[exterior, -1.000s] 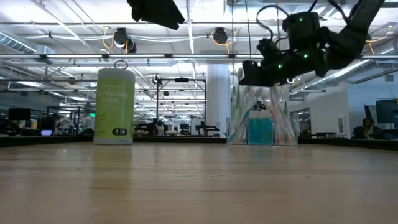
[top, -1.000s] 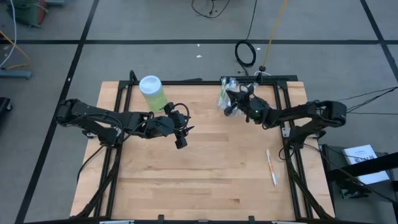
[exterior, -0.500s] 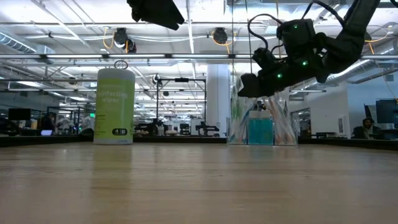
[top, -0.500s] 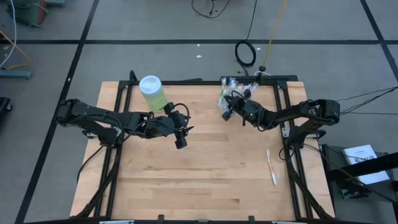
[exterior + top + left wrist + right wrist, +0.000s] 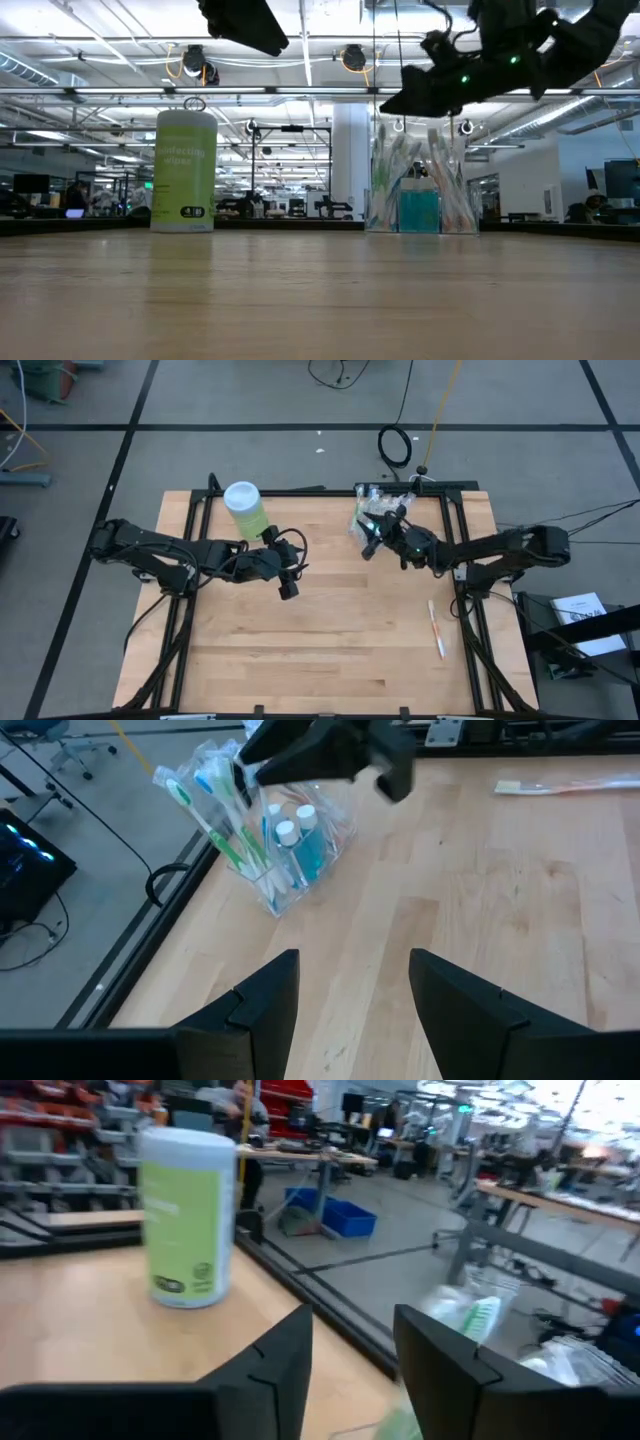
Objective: Pick & Place toothbrushing station
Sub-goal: Put the orange toothbrush into the transparent organizer
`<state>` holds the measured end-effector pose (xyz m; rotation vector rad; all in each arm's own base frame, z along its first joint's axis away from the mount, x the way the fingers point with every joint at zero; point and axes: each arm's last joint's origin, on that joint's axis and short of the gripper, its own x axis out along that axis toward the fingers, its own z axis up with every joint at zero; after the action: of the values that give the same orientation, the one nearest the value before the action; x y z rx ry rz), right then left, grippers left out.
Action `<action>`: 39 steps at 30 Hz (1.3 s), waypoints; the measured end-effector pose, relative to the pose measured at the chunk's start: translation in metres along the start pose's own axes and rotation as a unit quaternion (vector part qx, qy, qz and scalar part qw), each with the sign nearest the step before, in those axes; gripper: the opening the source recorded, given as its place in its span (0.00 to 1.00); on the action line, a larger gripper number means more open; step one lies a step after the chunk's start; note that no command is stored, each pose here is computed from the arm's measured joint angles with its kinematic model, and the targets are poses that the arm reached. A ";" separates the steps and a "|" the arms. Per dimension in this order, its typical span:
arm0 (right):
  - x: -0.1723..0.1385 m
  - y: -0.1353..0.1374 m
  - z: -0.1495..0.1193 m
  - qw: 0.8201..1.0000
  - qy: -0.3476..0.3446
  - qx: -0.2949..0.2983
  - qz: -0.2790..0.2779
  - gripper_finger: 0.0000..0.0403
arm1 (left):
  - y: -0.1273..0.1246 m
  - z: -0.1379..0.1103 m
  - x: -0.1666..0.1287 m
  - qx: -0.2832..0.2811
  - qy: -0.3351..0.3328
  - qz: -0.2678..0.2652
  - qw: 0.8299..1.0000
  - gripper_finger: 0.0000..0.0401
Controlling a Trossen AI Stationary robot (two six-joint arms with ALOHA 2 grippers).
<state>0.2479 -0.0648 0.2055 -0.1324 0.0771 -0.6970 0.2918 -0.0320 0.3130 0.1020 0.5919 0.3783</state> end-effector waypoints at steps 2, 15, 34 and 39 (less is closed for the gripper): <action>-0.009 0.001 0.007 1.000 0.003 0.008 0.013 0.35 | -0.001 -0.001 0.002 0.001 0.002 0.001 1.000 0.49; -0.082 0.027 0.024 0.945 0.131 0.156 0.255 0.33 | -0.010 -0.004 0.019 0.022 0.008 0.001 1.000 0.49; -0.125 0.040 -0.014 0.769 0.481 0.289 0.306 0.36 | -0.013 0.001 0.019 0.009 -0.014 -0.024 1.000 0.49; -0.153 0.031 -0.035 0.630 0.685 0.318 0.180 0.33 | -0.012 0.001 0.019 0.009 -0.014 -0.024 1.000 0.49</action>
<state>0.1464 0.0538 0.1708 1.1309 1.2943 -0.2340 0.3107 -0.0365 0.3017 0.1097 0.5689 0.3255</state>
